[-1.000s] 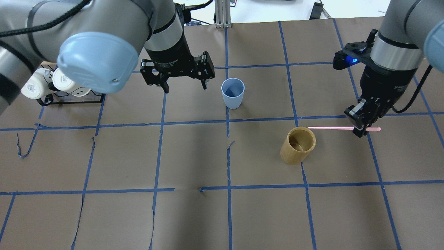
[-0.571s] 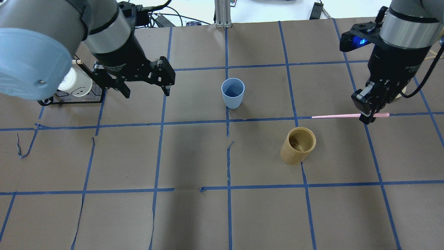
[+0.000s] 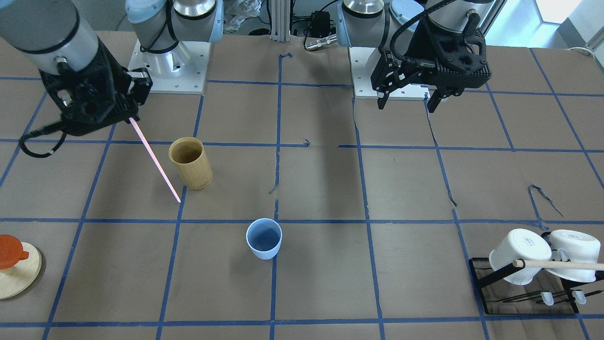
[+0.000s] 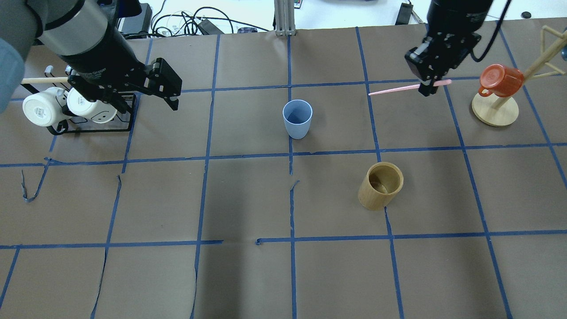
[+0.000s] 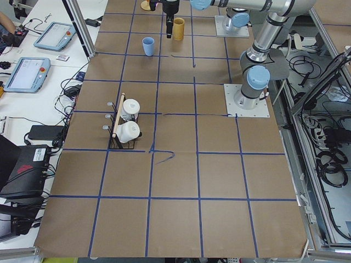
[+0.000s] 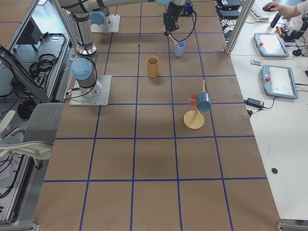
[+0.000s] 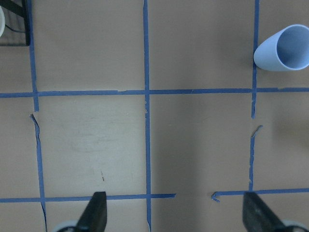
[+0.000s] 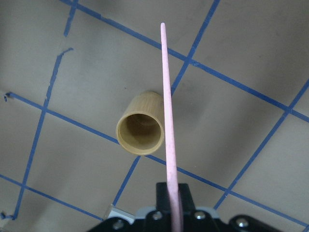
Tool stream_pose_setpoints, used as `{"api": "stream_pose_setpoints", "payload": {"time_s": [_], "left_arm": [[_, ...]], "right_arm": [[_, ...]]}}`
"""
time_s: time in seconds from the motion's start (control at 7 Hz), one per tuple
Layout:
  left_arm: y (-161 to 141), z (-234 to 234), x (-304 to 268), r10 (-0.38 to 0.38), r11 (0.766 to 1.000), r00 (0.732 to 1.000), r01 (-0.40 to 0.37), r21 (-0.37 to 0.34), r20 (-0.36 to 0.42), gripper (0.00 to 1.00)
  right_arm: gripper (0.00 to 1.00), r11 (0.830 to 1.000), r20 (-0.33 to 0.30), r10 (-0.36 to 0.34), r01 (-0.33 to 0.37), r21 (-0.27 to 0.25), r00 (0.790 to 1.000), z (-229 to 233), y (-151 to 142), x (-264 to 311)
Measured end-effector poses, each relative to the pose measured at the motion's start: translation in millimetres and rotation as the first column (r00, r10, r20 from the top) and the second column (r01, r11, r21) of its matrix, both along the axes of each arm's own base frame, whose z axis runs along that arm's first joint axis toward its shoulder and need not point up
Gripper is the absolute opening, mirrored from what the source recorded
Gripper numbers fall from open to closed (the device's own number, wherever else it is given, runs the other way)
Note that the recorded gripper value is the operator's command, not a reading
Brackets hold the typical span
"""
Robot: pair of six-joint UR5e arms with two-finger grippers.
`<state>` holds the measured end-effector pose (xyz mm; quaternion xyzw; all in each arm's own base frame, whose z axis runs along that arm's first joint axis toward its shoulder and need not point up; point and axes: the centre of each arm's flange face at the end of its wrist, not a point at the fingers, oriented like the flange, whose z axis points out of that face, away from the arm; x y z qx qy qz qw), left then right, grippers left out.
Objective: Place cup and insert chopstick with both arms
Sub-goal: 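Withdraw the left gripper while the right carries the chopstick toward the blue cup, then lower the pink chopstick into the blue cup with the right gripper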
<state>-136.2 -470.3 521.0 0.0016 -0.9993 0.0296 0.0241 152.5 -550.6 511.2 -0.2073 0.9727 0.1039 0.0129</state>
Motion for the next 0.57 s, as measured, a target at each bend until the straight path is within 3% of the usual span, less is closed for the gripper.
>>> {"api": "stream_pose_setpoints", "payload": {"time_s": [0.29,0.57], "left_arm": [[-0.9,0.8,2.4,0.005,1.0,1.0,-0.005,-0.005,0.0,1.0],[-1.1,0.8,3.1,0.007,1.0,1.0,-0.007,-0.006,0.0,1.0]], "right_arm": [[0.0,0.993,-0.023,-0.117,0.116,-0.023,0.993,-31.2,-25.8,74.2],[0.0,0.984,-0.033,-0.176,0.176,-0.018,0.984,-60.8,-25.9,138.5]]}}
